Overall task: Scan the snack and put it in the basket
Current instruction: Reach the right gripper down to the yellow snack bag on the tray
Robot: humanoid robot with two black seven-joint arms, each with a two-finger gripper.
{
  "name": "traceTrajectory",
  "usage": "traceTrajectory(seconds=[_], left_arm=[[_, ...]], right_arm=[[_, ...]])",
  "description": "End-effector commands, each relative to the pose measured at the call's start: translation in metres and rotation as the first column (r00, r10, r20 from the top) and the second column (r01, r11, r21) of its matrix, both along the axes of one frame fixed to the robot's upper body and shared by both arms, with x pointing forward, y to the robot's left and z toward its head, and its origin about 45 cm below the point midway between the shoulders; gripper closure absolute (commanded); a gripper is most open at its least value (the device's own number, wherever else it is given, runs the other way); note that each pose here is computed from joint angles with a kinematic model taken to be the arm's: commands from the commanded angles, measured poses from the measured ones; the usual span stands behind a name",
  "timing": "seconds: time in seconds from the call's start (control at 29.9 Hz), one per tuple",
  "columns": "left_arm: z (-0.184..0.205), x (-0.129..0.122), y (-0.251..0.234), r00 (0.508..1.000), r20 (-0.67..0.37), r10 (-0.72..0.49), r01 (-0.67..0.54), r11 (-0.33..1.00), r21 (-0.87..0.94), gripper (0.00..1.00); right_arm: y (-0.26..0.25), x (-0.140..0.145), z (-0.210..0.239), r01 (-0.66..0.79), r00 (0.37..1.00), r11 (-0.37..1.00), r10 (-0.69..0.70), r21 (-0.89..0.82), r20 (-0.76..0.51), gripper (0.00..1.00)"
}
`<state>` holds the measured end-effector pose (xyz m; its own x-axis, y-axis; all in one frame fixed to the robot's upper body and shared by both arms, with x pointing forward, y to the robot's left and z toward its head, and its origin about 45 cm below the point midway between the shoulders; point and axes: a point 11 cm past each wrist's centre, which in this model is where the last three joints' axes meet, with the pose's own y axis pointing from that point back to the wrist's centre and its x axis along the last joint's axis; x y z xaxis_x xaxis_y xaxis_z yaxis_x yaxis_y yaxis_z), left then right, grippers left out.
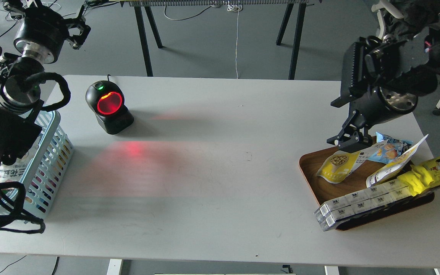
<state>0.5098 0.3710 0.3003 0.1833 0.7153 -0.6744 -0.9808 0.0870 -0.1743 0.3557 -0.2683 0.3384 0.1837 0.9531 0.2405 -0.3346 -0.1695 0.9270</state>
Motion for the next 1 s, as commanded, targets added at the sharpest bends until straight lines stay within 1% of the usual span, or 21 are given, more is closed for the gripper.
traceTrajectory(seconds=[0.0,0.13,0.33,0.43,0.47,0.57,0.67,0.77,0.97], left_arm=[[-0.001,0.000,-0.001,1.000,-0.001,-0.002,0.002,1.000,-0.001,0.00],[-0.001,0.000,-0.001,1.000,-0.001,-0.002,0.002,1.000,-0.001,0.00],[-0.002,0.000,-0.003,1.000,-0.003,-0.005,0.005,1.000,-0.004,0.00],[-0.004,0.000,-0.004,1.000,-0.007,-0.005,0.005,1.000,-0.005,0.00],[-0.004,0.000,-0.003,1.000,-0.006,-0.004,0.004,1.000,-0.005,0.00],[-0.005,-0.001,-0.003,1.000,-0.008,-0.005,0.005,1.000,-0.005,0.00],[-0.008,-0.002,-0.002,1.000,-0.014,-0.003,0.003,1.000,-0.005,0.00],[-0.009,-0.002,-0.003,1.000,-0.015,-0.003,0.003,1.000,-0.006,0.00],[-0.012,-0.003,-0.002,1.000,-0.021,-0.002,0.002,1.000,-0.006,0.00]], right_arm=[[-0.018,-0.005,-0.010,-0.001,1.000,0.999,0.000,-0.036,-0.007,0.13],[-0.032,-0.010,-0.025,-0.003,1.000,0.998,0.001,-0.062,-0.029,0.20],[-0.038,-0.015,-0.040,0.004,0.998,0.998,-0.008,-0.064,-0.063,0.25],[-0.039,-0.015,-0.045,0.001,0.997,0.998,-0.006,-0.070,-0.073,0.31],[-0.041,-0.013,-0.046,0.005,0.998,0.997,-0.010,-0.078,-0.067,0.34],[-0.042,-0.008,-0.045,0.003,0.998,0.996,-0.008,-0.093,-0.055,0.38],[-0.042,-0.008,-0.046,0.002,0.998,0.996,-0.007,-0.094,-0.058,0.41],[-0.041,-0.010,-0.050,-0.003,0.998,0.995,-0.003,-0.097,-0.068,0.49],[-0.041,-0.012,-0.060,-0.010,0.996,0.994,0.000,-0.106,-0.091,0.60]])
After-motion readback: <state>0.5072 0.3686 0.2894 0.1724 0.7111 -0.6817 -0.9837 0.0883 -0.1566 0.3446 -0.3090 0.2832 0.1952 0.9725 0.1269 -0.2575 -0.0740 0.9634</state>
